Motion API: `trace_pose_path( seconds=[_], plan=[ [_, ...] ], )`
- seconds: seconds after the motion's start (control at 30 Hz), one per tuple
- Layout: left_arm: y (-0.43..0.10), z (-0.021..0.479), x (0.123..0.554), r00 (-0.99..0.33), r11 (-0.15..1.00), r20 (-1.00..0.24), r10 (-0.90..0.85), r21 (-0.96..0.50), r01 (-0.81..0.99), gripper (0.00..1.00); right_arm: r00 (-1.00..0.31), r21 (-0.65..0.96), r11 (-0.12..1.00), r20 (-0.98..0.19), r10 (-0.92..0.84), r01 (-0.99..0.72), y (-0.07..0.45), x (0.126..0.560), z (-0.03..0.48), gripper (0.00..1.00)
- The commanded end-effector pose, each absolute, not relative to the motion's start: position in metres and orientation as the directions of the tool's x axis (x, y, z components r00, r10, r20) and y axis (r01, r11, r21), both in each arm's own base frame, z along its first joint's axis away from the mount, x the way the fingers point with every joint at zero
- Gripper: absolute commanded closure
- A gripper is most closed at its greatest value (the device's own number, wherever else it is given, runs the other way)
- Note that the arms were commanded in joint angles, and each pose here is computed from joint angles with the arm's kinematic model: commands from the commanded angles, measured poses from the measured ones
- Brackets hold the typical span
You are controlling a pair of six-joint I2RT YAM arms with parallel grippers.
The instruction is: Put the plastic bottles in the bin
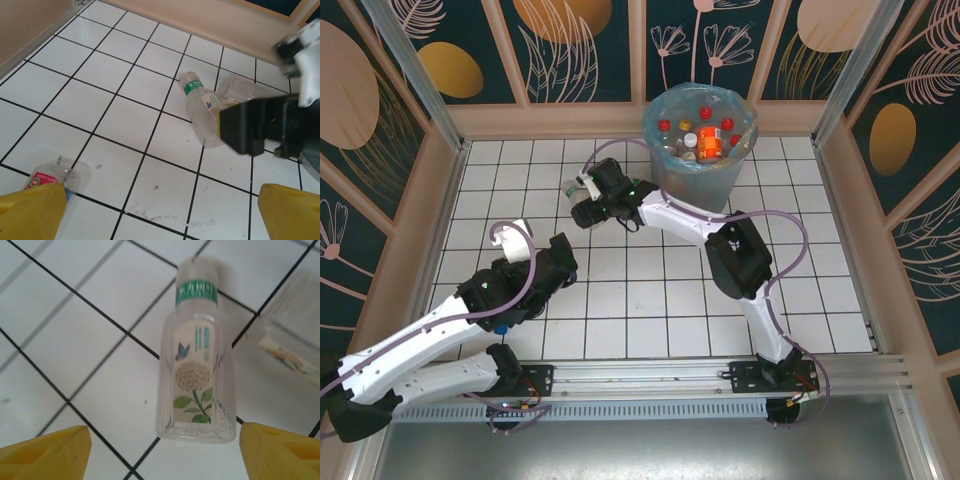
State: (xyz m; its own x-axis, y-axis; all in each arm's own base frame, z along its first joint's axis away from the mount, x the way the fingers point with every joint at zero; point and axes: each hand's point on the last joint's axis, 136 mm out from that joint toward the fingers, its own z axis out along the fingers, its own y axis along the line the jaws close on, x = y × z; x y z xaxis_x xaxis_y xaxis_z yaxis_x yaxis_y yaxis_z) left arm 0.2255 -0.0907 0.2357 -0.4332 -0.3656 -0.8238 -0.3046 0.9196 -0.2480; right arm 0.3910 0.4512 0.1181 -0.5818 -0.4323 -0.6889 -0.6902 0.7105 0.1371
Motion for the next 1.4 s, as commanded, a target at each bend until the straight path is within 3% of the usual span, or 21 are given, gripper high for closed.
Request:
trace_pose_path(
  seconds=[0.0, 0.43, 0.73, 1.37],
  plan=[
    [-0.083, 0.234, 0.222, -0.417, 0.902, -0.814, -0.405, -0.281, -0.329, 0.02, -0.553, 0.093, 0.737, -0.725, -0.411, -0.669, 0.459, 0.402, 0.111, 0.2],
    [-0.077, 0.238, 0.221, -0.393, 0.9, -0.826, -0.405, -0.285, -0.329, 0.02, -0.573, 0.016, 0.73, -0.63, -0.523, -0.683, 0.468, 0.42, 0.043, 0.19],
    [-0.076, 0.25, 0.221, -0.377, 0.899, -0.831, -0.41, -0.299, -0.32, 0.02, -0.61, 0.097, 0.764, -0.669, -0.425, -0.638, 0.475, 0.437, 0.055, 0.17],
    [-0.071, 0.254, 0.219, -0.368, 0.902, -0.837, -0.405, -0.3, -0.311, 0.02, -0.643, 0.262, 0.734, -0.707, -0.296, -0.626, 0.505, 0.433, 0.069, 0.15]
  ],
)
